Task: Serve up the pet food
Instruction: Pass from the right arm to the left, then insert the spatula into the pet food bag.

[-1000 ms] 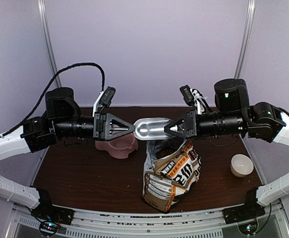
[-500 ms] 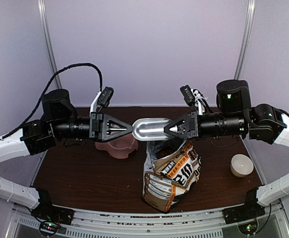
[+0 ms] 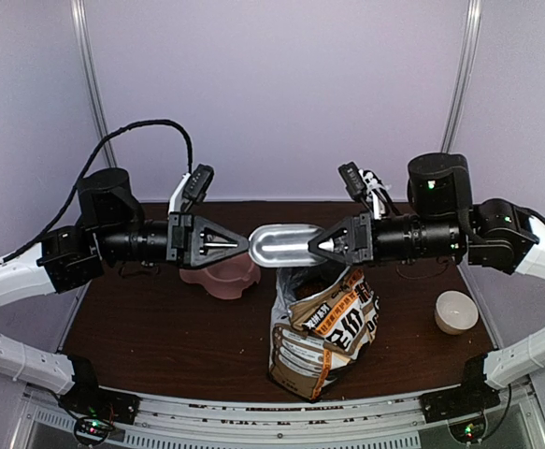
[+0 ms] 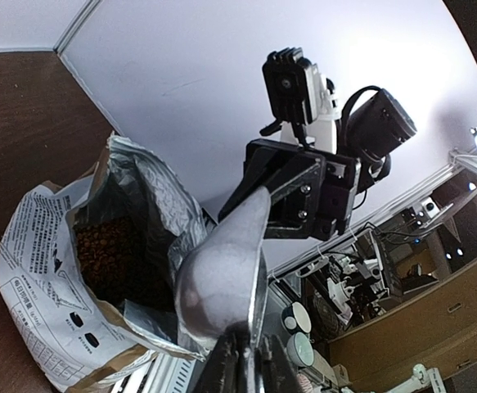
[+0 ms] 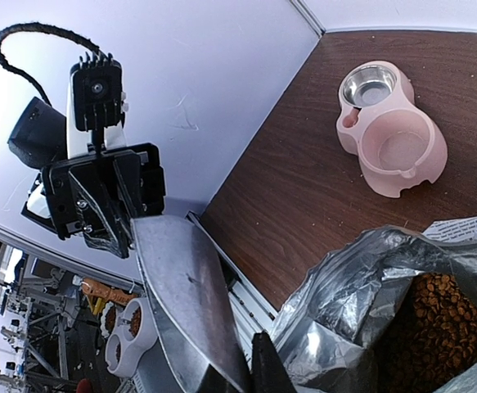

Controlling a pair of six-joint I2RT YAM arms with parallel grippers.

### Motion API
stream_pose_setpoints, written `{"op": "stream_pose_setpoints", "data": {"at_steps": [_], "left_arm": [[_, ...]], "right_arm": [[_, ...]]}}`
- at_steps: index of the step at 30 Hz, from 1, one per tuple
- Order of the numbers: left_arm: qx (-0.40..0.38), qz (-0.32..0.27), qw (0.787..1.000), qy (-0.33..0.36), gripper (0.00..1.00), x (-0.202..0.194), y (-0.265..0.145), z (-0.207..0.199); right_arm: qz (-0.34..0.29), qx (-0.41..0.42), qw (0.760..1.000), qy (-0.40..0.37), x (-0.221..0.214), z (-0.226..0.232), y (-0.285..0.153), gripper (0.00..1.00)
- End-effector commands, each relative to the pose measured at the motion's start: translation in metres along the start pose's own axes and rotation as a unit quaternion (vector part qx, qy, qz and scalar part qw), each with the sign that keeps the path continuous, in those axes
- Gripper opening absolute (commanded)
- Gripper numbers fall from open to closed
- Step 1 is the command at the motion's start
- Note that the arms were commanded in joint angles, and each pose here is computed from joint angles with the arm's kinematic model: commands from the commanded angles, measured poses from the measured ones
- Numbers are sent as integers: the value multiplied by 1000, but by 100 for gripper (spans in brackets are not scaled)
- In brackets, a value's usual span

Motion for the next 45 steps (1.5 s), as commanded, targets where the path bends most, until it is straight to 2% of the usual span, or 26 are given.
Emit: {"op": "stream_pose_setpoints", "data": {"at_steps": [1, 6, 10, 16, 20, 25, 28, 31, 35, 39, 43, 45], "left_arm": [[-4, -24, 999, 20, 0, 13, -4, -10], [26, -31, 998, 44, 0, 19, -8, -10], [62, -20, 997, 50, 0, 23, -8, -7], [113, 18, 990, 79, 0, 31, 2, -14], [180, 70, 977, 88, 0, 27, 15, -7], [225, 119, 961, 106, 0, 17, 33, -2], [258, 154, 947, 113, 0, 9, 44, 7], [264, 171, 943, 110, 0, 4, 51, 13], [292, 215, 925, 117, 0, -4, 60, 22], [319, 259, 904, 119, 0, -17, 81, 36], [351, 313, 875, 114, 0, -35, 109, 60], [384, 360, 842, 116, 0, -55, 121, 84]], "right_arm": [[-12, -60, 998, -3, -3, -27, 8, 15], [-62, -52, 996, -24, 10, -18, -21, 42], [-89, -51, 994, -43, 16, -14, -44, 52], [-113, -157, 980, -39, 16, -44, -60, 55], [-111, -220, 968, -45, 16, -59, -55, 55], [-89, -261, 959, -60, 15, -70, -37, 57], [-74, -289, 952, -67, 12, -80, -26, 54], [-66, -313, 945, -68, 8, -90, -23, 46], [-69, -324, 941, -66, 1, -101, -28, 20], [-77, -312, 945, -60, -2, -103, -30, 1], [-81, -291, 952, -57, -3, -101, -25, 0], [-80, -279, 955, -56, -4, -100, -22, 0]]}}
Point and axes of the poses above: each gripper's point midway between its finger pads, its own y axis out along the fingers, its own z axis along the line the jaws close on, x = y × z, the point moved 6 cm from there along -y, back along the fingers, and after that the axes turned 10 degrees about y, right-handed, at the moved point
